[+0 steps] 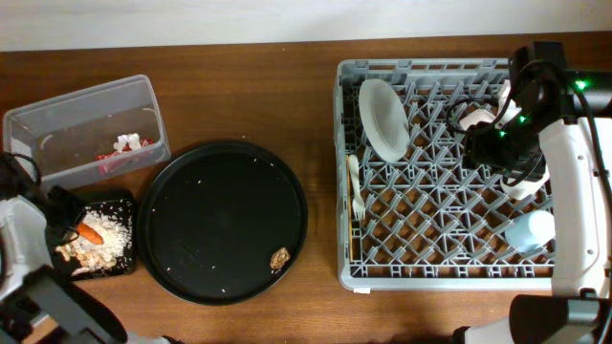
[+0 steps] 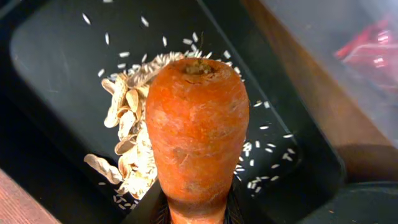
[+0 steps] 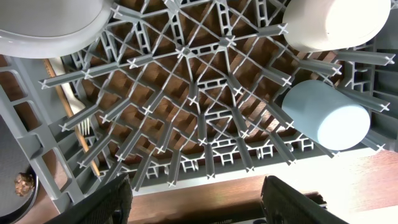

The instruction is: Sort waste into correct bins and load items into the dishwasher rack

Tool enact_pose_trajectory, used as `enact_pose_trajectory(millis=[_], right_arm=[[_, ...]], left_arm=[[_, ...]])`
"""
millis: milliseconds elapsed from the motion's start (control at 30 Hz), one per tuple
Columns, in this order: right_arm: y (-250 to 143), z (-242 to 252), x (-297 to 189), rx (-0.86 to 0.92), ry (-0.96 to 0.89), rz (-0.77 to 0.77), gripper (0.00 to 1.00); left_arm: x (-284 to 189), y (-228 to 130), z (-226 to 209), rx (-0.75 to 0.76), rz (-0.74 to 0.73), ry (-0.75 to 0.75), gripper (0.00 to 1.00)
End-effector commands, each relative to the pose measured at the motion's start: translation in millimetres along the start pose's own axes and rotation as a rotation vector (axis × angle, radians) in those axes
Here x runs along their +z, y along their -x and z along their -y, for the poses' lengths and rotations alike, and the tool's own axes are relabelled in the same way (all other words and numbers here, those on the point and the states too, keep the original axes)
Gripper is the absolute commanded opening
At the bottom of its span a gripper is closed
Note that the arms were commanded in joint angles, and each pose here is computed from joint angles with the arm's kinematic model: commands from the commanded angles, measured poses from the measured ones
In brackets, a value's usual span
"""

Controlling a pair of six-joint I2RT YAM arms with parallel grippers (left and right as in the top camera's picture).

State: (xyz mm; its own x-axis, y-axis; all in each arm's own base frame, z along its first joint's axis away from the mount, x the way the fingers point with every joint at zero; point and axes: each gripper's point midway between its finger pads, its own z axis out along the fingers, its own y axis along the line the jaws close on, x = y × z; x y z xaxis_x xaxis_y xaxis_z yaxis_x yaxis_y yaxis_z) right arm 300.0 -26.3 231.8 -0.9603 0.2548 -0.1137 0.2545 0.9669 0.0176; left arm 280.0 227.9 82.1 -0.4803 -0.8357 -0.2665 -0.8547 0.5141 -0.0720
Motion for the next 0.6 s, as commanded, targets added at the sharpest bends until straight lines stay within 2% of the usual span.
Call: enact_pose_trajectory(millis=[0,67,133,233,333,467,533,567], right_arm=[[1,1,0,-0.002,0.001,0.002,0.70],[1,1,0,-0.002,0.001,0.002,0.70],[1,1,0,-0.002,0.001,0.002,0.70],[1,1,0,-0.006,0.001,0.002,0.70],[1,1,0,-0.006,0.001,0.002,0.70],[1,1,0,-0.005,0.001,0.002,0.70],[1,1,0,-0.005,0.001,0.002,0.70],[1,1,0,-0.006,0.001,0.002,0.70]], left_arm=[[21,-6,-8,-0.021,-0.053,0.048,0.01],[30,-11,-12,-0.019,-0.081,0.076,0.02],[34,-14,-14,-0.017,-0.100,0.086,0.24],[42,-20,-16,-0.015,-0.131,0.103,0.26],[44,-22,-17,-0.015,-0.139,0.106,0.36],[44,-22,-17,-0.015,-0.143,0.105,0.43],[44,-25,-11,-0.017,-0.158,0.073,0.44],[43,-29,0,-0.020,-0.181,0.011,0.44]])
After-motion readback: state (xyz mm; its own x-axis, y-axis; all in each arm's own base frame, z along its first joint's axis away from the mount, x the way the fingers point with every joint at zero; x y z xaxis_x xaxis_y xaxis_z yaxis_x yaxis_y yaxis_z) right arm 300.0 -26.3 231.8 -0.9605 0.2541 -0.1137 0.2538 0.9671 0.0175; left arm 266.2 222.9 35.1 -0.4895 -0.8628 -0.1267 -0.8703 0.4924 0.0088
